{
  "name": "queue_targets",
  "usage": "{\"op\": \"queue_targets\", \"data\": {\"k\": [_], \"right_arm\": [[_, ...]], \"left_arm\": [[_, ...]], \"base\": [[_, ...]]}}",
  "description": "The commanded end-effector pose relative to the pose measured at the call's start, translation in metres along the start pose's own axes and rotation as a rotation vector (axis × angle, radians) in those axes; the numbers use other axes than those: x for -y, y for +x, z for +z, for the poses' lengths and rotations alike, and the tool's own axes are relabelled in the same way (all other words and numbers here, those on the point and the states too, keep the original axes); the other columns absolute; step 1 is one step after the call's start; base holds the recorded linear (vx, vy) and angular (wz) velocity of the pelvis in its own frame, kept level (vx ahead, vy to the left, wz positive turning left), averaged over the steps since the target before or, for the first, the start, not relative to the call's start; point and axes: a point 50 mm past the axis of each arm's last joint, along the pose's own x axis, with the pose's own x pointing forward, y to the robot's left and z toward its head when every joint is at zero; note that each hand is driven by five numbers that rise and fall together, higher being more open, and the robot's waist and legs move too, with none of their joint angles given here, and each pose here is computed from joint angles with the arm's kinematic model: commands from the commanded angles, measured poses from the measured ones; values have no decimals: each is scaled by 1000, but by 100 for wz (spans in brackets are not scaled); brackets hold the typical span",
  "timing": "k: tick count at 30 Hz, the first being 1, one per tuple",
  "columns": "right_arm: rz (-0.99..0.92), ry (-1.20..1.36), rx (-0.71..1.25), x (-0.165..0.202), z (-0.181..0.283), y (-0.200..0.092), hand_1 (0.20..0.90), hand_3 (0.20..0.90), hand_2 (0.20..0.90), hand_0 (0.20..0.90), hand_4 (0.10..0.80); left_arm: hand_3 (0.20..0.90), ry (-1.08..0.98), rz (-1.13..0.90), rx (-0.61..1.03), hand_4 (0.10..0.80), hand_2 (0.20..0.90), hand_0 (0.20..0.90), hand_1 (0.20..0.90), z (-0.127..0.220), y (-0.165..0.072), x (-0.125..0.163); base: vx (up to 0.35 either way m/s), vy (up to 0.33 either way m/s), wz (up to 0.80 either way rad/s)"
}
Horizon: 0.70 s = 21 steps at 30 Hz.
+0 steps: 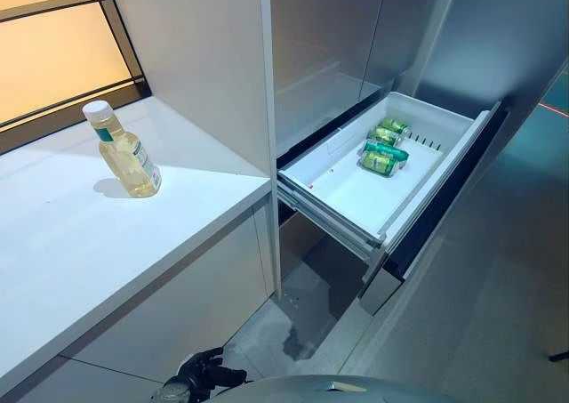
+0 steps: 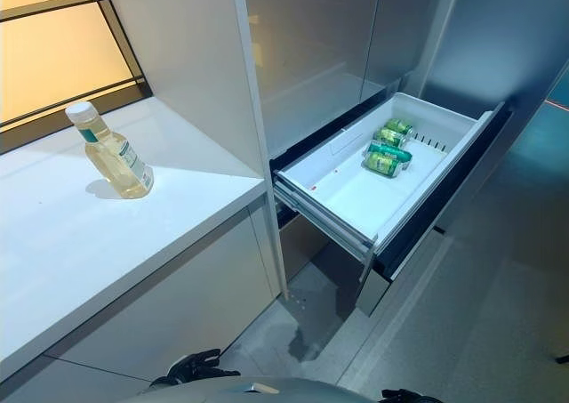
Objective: Put drinks into fridge and close the fridge
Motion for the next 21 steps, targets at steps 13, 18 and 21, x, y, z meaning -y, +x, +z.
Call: {"op": "queue_targets", "data": {"k": [13, 18, 21], "right_arm": [[65, -33, 41, -14, 18, 1, 900, 900, 900, 900, 800], [66, -39, 40, -14, 19, 1, 900, 900, 900, 900, 800], [68, -44, 42, -13, 20, 1, 900, 900, 900, 900, 800]], "left_arm": [[900, 34, -52, 197, 800, 900, 900, 900, 40, 3, 7], [900, 102, -109, 296, 800, 900, 900, 900, 56, 1, 15], [900, 162, -135, 369, 800, 900, 900, 900, 69, -1, 20]], "base": [[0, 0, 0], [0, 0, 0], [0, 0, 0]]}}
